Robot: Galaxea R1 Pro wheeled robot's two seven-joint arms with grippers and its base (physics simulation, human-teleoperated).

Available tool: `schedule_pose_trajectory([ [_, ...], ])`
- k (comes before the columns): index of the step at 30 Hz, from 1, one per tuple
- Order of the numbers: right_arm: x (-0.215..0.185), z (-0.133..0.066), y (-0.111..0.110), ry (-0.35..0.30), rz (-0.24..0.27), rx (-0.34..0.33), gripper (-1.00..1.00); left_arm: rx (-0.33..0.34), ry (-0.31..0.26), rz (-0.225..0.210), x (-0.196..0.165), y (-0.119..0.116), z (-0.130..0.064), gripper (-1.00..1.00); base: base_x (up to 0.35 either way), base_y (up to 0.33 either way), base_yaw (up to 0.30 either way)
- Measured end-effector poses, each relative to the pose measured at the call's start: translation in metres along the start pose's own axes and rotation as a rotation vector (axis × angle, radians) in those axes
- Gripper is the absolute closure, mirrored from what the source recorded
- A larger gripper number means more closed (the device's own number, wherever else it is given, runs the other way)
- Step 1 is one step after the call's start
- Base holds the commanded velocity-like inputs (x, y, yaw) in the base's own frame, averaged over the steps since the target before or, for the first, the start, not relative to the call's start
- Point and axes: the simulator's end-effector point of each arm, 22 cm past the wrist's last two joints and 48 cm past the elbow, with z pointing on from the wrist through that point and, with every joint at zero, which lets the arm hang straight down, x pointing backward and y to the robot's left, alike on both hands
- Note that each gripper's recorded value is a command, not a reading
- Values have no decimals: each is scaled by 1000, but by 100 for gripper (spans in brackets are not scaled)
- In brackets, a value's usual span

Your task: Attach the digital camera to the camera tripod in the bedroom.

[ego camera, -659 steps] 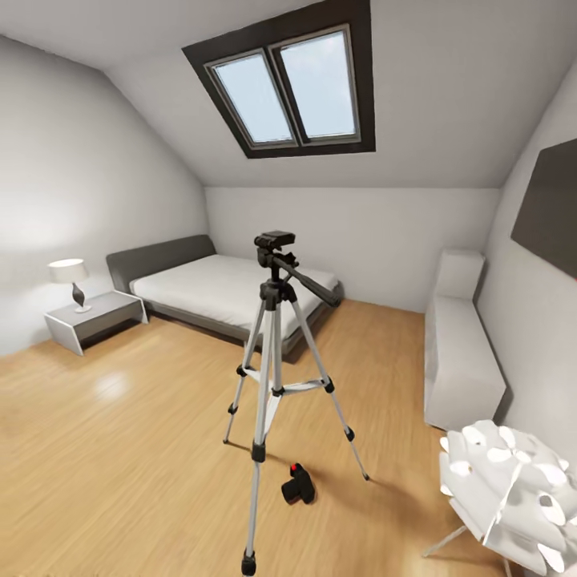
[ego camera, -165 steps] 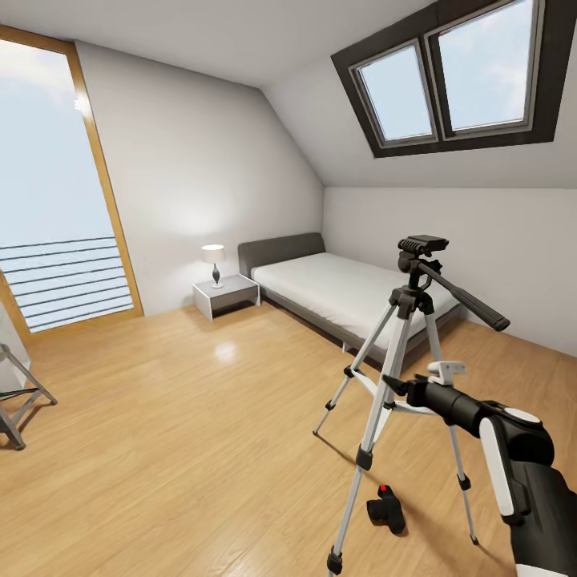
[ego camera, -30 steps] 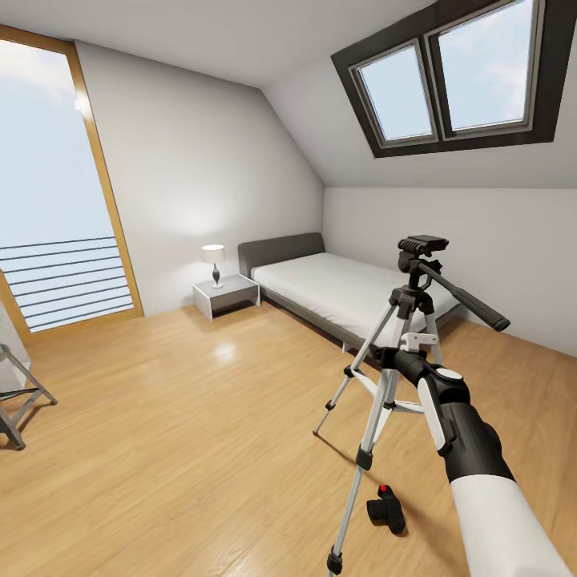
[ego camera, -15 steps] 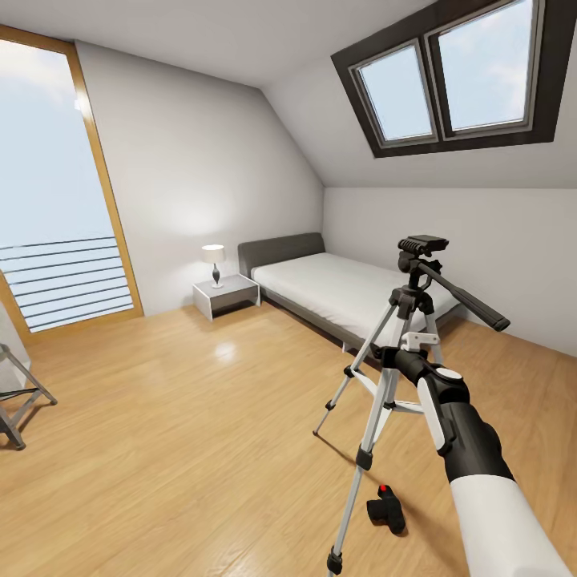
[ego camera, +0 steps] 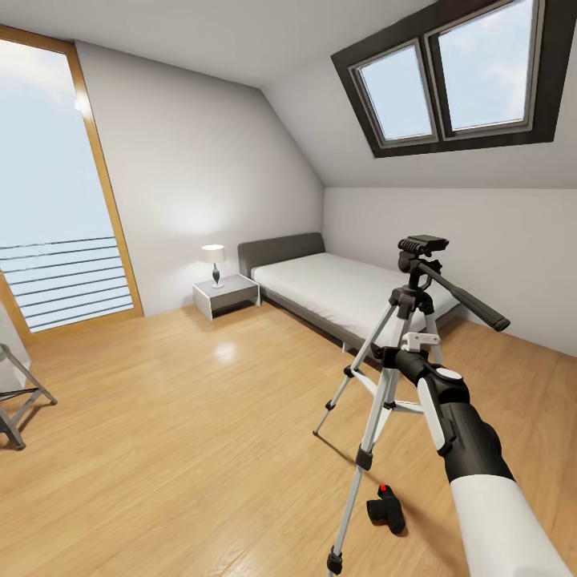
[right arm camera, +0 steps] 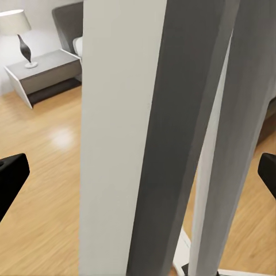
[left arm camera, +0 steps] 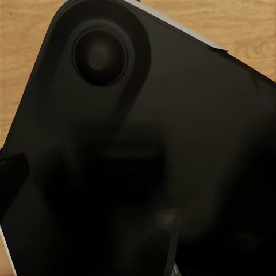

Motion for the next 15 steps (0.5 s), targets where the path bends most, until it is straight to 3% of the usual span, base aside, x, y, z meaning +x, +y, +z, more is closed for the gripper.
schedule_pose_trajectory([
  [15, -4, -1, 1, -10, -7, -1, -100, 0, 0, -1, 0, 0, 0, -100, 0, 0, 0],
])
